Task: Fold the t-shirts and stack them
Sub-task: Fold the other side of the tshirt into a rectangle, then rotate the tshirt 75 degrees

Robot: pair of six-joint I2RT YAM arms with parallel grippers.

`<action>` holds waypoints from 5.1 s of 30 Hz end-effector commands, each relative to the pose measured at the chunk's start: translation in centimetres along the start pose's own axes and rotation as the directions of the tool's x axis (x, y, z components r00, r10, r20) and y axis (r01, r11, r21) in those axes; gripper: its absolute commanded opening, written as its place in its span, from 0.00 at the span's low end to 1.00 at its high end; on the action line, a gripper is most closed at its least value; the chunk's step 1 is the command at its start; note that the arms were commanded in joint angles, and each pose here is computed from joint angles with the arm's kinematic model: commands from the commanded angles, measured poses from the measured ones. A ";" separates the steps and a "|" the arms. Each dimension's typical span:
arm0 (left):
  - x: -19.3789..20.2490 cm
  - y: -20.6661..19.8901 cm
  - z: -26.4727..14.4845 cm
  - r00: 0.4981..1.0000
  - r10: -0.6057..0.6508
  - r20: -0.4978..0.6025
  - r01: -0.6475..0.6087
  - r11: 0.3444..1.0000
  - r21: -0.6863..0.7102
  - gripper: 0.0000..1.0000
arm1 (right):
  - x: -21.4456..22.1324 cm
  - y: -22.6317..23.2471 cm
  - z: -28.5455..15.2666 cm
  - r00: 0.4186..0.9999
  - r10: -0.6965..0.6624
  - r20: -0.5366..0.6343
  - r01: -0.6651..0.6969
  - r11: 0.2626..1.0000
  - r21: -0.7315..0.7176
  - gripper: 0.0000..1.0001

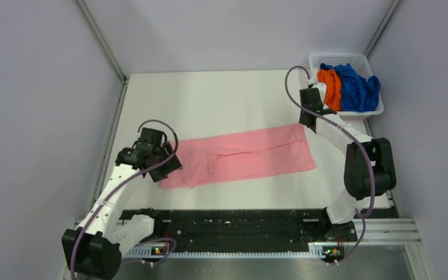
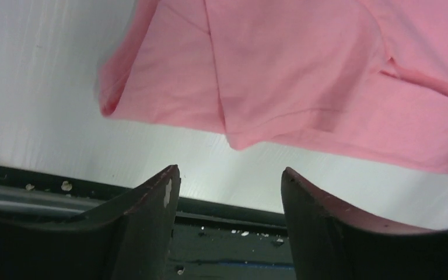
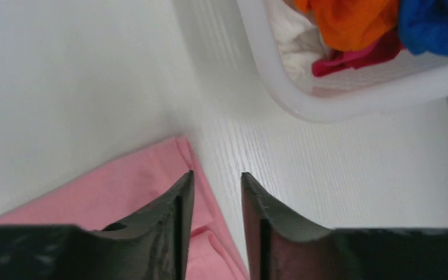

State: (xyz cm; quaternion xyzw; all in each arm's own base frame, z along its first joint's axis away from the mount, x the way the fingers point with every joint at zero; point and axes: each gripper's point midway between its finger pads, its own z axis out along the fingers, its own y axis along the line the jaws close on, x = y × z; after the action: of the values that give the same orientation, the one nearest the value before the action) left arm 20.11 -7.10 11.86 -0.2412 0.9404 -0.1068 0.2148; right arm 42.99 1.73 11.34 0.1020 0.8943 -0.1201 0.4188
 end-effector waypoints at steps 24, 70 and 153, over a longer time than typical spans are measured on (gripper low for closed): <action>-8.0 -3.3 13.2 0.991 -0.133 0.011 0.132 0.989 0.061 0.73 | 2.9 6.8 -4.5 0.993 0.111 -0.038 -0.116 0.875 -0.470 0.96; -6.4 -2.4 10.3 0.993 -0.103 0.047 0.103 0.995 0.004 0.53 | 5.3 6.6 -4.1 0.996 0.041 -0.074 -0.070 0.891 -0.448 0.96; -4.6 -7.9 16.6 0.964 -0.161 -0.211 0.192 0.972 0.135 0.99 | 8.4 14.8 -2.6 0.988 -0.046 -0.146 -0.050 0.805 -0.591 0.99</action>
State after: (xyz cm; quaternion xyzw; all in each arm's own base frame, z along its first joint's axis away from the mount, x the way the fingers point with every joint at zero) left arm 33.55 -13.93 4.22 -0.2552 0.9261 -0.2360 0.1469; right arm 40.43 17.22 4.69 -0.0347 0.9200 0.1664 0.3532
